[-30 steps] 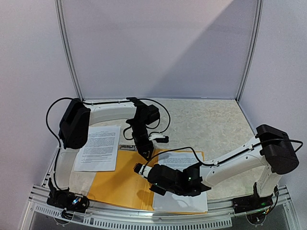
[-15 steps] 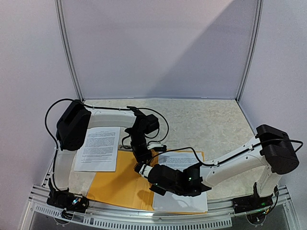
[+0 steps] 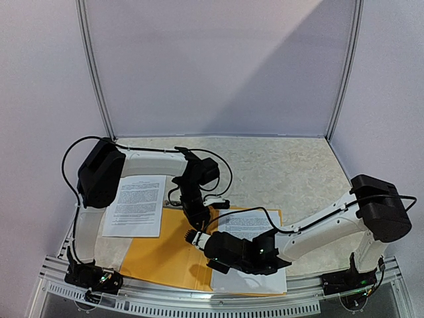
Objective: Put the files into the folder
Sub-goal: Clamp the file in the folder with some files.
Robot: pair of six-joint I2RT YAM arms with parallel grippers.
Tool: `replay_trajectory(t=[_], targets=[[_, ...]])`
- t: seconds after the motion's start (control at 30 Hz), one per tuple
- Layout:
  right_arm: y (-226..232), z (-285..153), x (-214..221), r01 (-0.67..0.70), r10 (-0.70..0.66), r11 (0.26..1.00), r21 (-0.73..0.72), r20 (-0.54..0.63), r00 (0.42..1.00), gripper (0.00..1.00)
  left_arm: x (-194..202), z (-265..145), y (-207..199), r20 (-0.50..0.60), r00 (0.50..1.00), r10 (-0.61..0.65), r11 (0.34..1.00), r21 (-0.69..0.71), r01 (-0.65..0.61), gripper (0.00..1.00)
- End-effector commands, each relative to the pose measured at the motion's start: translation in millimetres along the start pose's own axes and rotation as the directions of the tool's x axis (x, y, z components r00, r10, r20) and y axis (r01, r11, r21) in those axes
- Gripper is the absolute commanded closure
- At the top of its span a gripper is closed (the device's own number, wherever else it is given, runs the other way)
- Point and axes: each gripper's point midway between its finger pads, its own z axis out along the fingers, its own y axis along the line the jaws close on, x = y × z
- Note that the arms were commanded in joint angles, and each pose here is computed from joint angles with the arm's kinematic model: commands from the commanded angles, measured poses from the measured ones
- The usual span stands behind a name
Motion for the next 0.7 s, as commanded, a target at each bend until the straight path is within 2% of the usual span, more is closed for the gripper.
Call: replay_trajectory(t=[0.0,0.67], targets=[[58.9,-22.2,156.0,0.058,-0.189,0.954,-0.293,-0.443,0.877,0.99,19.9,76.1,51.8,-0.114,0.993,-0.03,0.994,-0.111,0.017,0.63],[59.0,-24.3,148.8,-0.003,-0.123,0.964,-0.266,-0.454,0.882,0.99,23.8,86.2,57.1,-0.133,0.991,-0.028,0.993,-0.118,0.012,0.63]])
